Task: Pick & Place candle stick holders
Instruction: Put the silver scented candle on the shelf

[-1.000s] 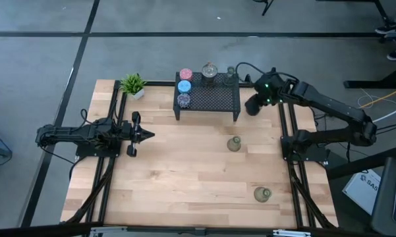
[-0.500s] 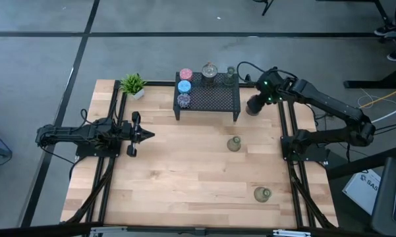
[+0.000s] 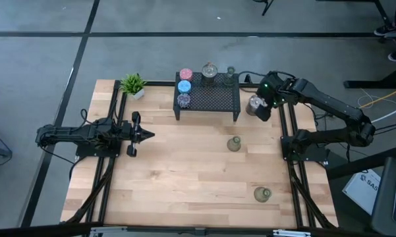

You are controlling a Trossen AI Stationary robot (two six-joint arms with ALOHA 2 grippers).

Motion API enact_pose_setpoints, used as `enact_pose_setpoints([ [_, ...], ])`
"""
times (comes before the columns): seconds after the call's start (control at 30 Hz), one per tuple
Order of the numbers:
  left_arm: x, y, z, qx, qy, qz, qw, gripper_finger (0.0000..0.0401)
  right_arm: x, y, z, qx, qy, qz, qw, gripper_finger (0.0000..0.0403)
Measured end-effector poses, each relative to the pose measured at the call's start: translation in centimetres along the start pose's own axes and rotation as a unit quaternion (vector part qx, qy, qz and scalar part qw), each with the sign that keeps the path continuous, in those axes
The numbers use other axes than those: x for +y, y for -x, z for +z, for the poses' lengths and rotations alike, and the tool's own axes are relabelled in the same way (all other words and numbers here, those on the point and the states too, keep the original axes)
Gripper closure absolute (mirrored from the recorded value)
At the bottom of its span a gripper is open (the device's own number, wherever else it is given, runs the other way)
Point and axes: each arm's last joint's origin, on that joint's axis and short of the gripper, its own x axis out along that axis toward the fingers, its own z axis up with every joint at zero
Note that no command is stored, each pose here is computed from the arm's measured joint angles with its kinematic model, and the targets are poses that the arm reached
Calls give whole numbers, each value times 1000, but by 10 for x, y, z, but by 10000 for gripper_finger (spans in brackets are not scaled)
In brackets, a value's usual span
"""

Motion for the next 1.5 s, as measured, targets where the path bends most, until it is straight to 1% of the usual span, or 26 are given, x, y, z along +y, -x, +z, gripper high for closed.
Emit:
enact_pose_setpoints([
  [0.2, 0, 0, 0, 0, 0, 0, 1000, 395, 2, -1, -2, 15, 21, -1, 1000, 79],
  [0.37, 0, 0, 0, 0, 0, 0, 1000, 393, 3, -4, 1, 23, 29, -40, 999, 46],
  [0.57, 0, 0, 0, 0, 0, 0, 1000, 395, 8, -7, 2, 28, 41, -47, 998, 16],
  [0.77, 0, 0, 0, 0, 0, 0, 1000, 393, 12, -5, 2, 23, 51, -47, 997, 12],
  [0.93, 0, 0, 0, 0, 0, 0, 1000, 395, 18, -4, 1, 25, 84, -51, 995, 12],
  [1.03, 0, 0, 0, 0, 0, 0, 1000, 393, 20, -4, -1, 32, 88, -46, 995, 12],
  [1.13, 0, 0, 0, 0, 0, 0, 1000, 394, 19, -2, -2, 42, 91, -35, 994, 12],
  [1.3, 0, 0, 0, 0, 0, 0, 1000, 394, 14, 7, 2, 37, 111, -37, 992, 12],
  [1.4, 0, 0, 0, 0, 0, 0, 1000, 393, 10, 7, 5, 35, 105, -39, 993, 12],
  [1.5, 0, 0, 0, 0, 0, 0, 1000, 395, 7, 4, 6, 42, 82, -39, 995, 12],
])
